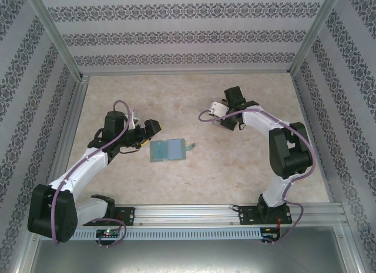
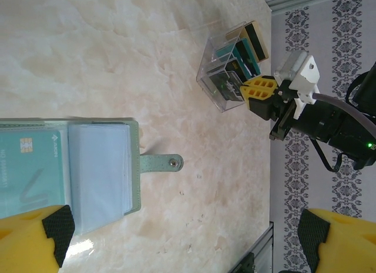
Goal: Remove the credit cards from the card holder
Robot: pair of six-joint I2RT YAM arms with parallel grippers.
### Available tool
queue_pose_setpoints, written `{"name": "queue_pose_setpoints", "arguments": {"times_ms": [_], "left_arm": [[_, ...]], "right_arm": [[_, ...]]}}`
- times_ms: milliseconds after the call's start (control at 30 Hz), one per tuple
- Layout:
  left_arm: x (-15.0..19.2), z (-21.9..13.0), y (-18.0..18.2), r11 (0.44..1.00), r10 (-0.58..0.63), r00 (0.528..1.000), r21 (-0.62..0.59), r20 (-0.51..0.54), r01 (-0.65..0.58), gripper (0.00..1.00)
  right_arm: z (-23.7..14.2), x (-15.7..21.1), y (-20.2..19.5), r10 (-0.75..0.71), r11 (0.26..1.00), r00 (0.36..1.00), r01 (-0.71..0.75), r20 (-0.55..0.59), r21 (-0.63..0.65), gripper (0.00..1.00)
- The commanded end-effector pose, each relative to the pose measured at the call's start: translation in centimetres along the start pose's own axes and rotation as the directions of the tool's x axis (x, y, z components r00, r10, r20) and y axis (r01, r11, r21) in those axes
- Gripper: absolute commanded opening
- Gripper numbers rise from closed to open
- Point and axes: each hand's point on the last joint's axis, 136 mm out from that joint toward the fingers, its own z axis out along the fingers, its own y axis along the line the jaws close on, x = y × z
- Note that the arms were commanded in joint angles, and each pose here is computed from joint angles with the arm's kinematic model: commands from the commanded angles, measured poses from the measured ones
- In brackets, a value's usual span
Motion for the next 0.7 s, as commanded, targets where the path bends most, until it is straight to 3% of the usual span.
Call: {"name": "queue_pose_setpoints", "arguments": {"times_ms": [0, 200, 667], "left_arm": [[-0.4, -0.5, -0.2, 1.000, 0.022, 1.000, -0.001, 0.018, -0.022, 0.99], [-0.4, -0.5, -0.1, 1.000, 0.021, 1.000, -0.001, 0.020, -0.021, 0.99], [-0.2, -0.5, 0.0, 1.000, 0.011, 1.000, 0.005, 0.019, -0.011, 0.99]], "right_arm": [[0.7, 0.7, -0.6, 0.010, 1.000, 0.999, -0.009, -0.033, 0.028, 0.04], [0.4, 0.5, -1.5, 0.031, 0.997, 0.999, -0.029, -0.037, 0.067, 0.20], [-0.5, 0.7, -4.9, 0.166, 0.967, 0.985, -0.152, -0.053, 0.203, 0.21]]}}
